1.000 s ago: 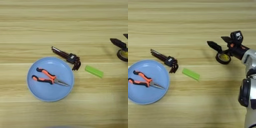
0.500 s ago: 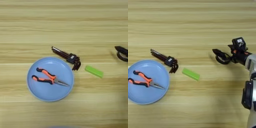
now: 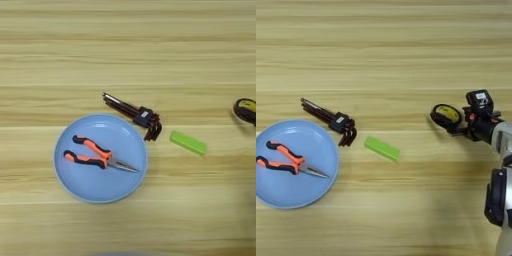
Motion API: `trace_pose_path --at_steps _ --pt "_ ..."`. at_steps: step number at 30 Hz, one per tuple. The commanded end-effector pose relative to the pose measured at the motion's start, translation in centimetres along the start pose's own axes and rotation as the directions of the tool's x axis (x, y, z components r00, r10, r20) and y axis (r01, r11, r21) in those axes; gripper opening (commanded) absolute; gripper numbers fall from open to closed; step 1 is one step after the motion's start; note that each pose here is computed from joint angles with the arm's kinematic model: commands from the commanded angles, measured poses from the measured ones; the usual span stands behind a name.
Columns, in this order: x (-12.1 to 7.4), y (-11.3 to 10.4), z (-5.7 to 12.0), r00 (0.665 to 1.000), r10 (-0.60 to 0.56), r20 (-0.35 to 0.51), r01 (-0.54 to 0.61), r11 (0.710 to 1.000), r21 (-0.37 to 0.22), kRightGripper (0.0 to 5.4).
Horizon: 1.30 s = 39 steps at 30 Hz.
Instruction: Move the objects on the table
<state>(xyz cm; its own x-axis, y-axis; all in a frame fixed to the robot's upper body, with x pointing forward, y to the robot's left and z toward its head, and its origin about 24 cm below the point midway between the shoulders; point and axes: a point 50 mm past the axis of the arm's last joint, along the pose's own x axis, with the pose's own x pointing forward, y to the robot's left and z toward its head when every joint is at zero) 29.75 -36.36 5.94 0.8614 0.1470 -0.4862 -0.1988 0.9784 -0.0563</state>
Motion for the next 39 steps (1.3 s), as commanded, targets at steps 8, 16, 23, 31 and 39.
trace_pose_path --at_steps 8,16,23,31,39 --pt "-1.0 -1.8 2.9 0.992 -0.108 0.061 0.112 0.992 -0.06 5.38" --pt "-0.6 -1.5 2.5 0.992 -0.124 0.036 0.126 0.99 -0.068 5.38" --pt "-0.1 -1.0 2.3 0.991 -0.129 0.02 0.13 0.988 -0.088 5.38" --pt "0.7 -0.2 2.7 0.994 -0.106 0.028 0.109 0.987 -0.118 5.38" --pt "1.4 0.6 3.4 0.995 -0.077 0.06 0.083 0.989 -0.123 5.38"
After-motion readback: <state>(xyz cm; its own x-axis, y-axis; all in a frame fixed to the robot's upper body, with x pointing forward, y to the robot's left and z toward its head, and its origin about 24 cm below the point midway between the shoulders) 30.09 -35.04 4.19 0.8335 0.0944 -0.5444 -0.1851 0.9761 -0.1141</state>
